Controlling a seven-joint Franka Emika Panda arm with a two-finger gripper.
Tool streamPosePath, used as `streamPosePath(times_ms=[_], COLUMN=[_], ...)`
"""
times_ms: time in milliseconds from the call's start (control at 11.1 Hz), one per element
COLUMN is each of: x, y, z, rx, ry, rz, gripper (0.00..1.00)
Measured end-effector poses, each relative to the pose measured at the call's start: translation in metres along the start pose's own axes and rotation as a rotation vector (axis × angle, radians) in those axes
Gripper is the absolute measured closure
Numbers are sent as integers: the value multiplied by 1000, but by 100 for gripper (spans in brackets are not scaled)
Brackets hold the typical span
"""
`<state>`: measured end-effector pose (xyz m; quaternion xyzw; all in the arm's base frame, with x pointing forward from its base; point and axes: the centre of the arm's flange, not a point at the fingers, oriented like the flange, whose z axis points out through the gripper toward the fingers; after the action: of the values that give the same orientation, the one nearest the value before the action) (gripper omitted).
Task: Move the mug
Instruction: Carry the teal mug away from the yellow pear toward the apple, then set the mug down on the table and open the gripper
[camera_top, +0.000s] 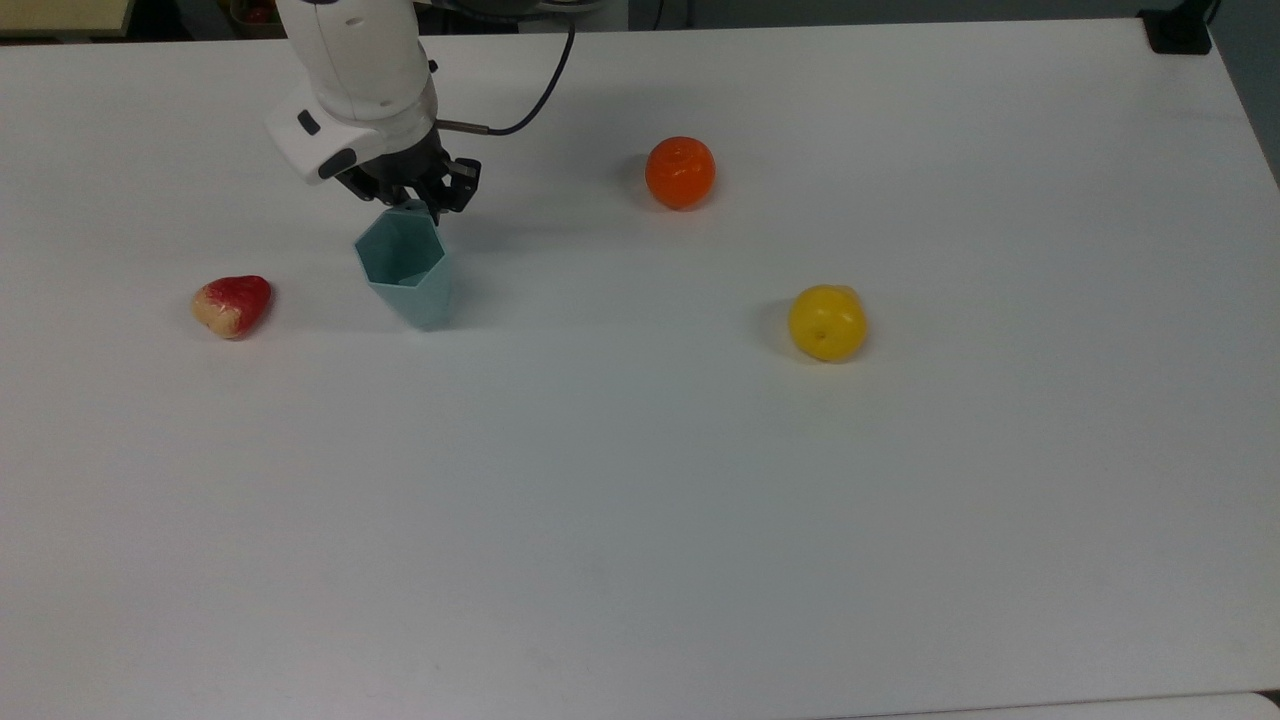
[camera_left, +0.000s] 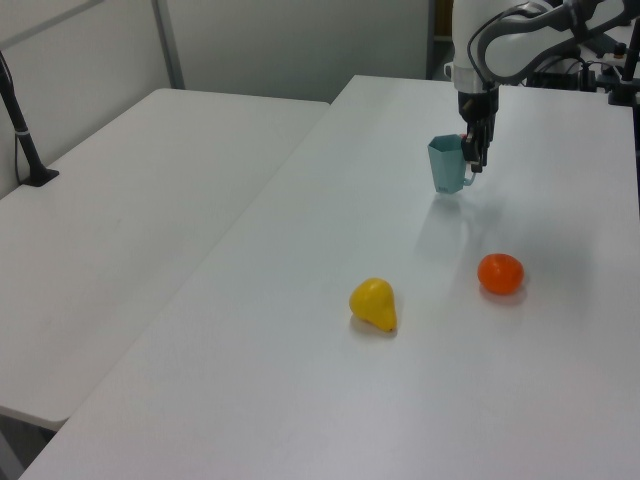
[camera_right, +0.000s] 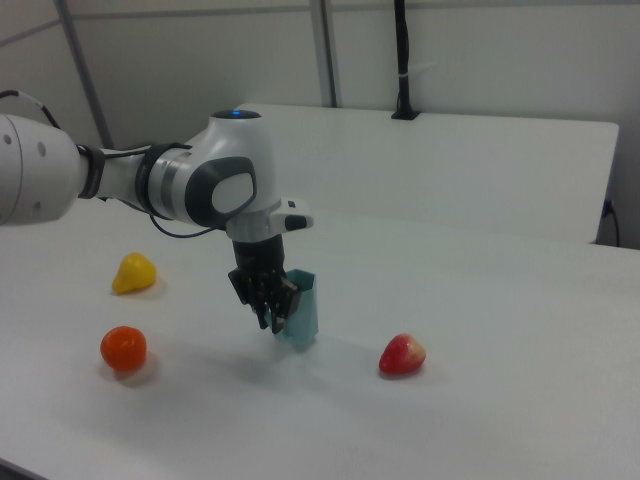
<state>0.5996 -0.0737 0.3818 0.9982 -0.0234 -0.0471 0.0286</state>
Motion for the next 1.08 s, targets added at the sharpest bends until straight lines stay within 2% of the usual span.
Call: streamPosePath(times_ms=[628, 718, 897, 1077], x=[-4, -4, -4, -3], y=[-5, -5, -5, -5], z=[16, 18, 19, 14], rx=[2, 3, 3, 2], ry=[-32, -35, -37, -29], rz=[-9, -9, -9, -8], gripper=[74, 65, 38, 6])
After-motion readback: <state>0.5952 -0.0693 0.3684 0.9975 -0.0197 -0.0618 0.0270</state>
